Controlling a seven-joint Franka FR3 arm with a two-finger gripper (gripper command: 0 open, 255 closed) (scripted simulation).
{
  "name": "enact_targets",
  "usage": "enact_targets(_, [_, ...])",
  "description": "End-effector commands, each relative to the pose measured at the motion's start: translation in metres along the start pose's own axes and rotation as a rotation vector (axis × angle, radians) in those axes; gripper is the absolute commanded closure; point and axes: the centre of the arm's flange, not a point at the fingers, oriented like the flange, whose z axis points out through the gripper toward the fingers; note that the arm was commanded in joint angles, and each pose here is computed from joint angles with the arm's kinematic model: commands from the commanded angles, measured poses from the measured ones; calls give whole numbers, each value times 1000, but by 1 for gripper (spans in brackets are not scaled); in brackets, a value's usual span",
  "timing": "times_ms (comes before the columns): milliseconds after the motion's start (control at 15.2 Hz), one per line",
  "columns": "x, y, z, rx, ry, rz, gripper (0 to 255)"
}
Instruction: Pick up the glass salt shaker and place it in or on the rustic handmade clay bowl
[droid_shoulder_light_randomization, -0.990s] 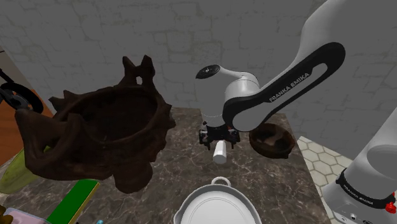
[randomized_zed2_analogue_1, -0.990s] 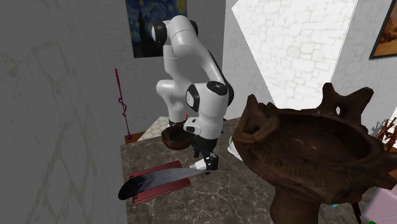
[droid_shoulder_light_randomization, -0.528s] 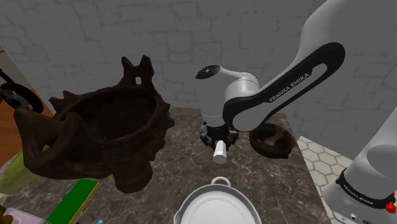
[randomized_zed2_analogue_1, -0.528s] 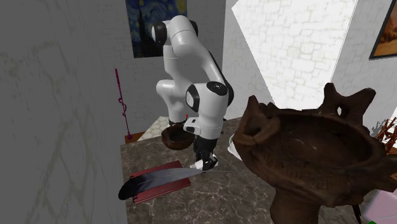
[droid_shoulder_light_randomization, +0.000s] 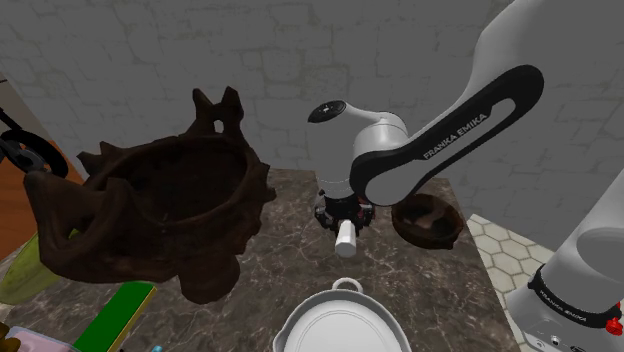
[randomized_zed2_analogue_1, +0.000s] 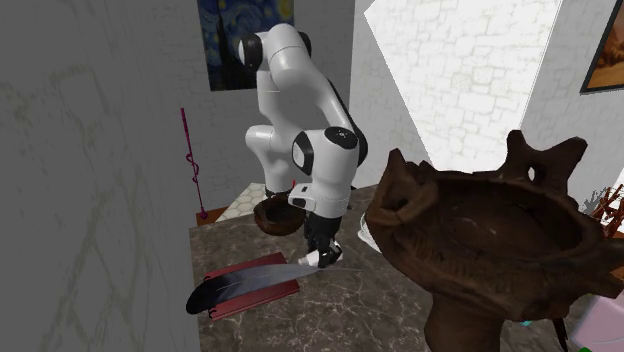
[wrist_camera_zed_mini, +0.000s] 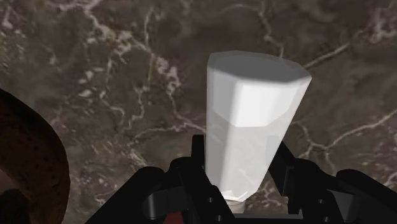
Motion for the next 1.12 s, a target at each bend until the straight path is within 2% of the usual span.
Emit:
enact_targets(0, [0,1,-8,0,0,0,255])
enact_targets(1056, [7,12,-91,0,0,0,255])
